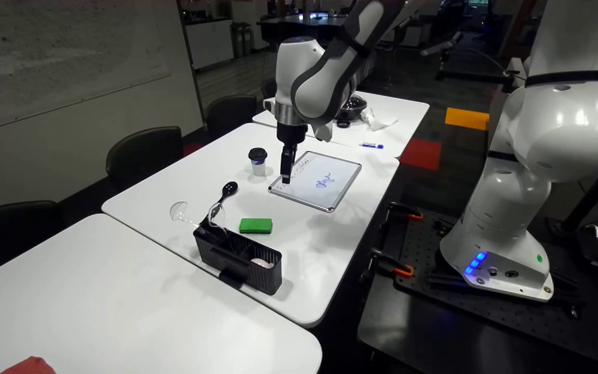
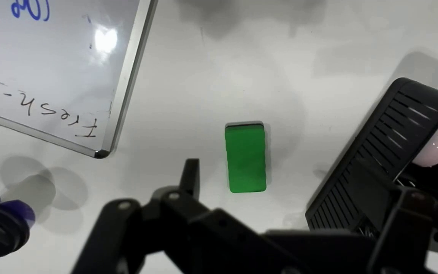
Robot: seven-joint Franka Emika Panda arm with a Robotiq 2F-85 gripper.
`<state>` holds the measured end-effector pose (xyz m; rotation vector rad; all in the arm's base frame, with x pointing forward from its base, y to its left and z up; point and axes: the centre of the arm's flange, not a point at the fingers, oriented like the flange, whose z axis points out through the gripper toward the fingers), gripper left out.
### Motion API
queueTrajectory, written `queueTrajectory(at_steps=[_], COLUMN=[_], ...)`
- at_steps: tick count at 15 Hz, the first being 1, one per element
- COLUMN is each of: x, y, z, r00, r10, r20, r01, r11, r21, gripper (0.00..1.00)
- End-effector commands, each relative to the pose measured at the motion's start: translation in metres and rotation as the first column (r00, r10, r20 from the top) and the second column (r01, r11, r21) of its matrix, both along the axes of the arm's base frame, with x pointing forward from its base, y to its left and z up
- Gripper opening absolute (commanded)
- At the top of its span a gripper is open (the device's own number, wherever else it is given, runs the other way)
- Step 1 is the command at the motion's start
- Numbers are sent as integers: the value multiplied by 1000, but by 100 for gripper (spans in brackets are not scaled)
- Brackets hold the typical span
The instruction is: Take the duster from the table and use it to erase the writings on the whiteboard
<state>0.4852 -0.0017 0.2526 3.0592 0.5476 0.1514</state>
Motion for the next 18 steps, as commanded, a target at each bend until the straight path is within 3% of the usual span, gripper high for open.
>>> queueTrajectory(at_steps=[1,3,7,18], x=[0,10,23,78], y=[0,0,4,2], z=[0,-15,-31,-90], r00=[1000,999,993,1000], r10=[0,-15,-23,-7], r20=[1,51,120,29], r01=[0,16,21,7], r11=[1000,1000,1000,1000], r21=[0,-18,19,4], gripper=[100,100,100,100])
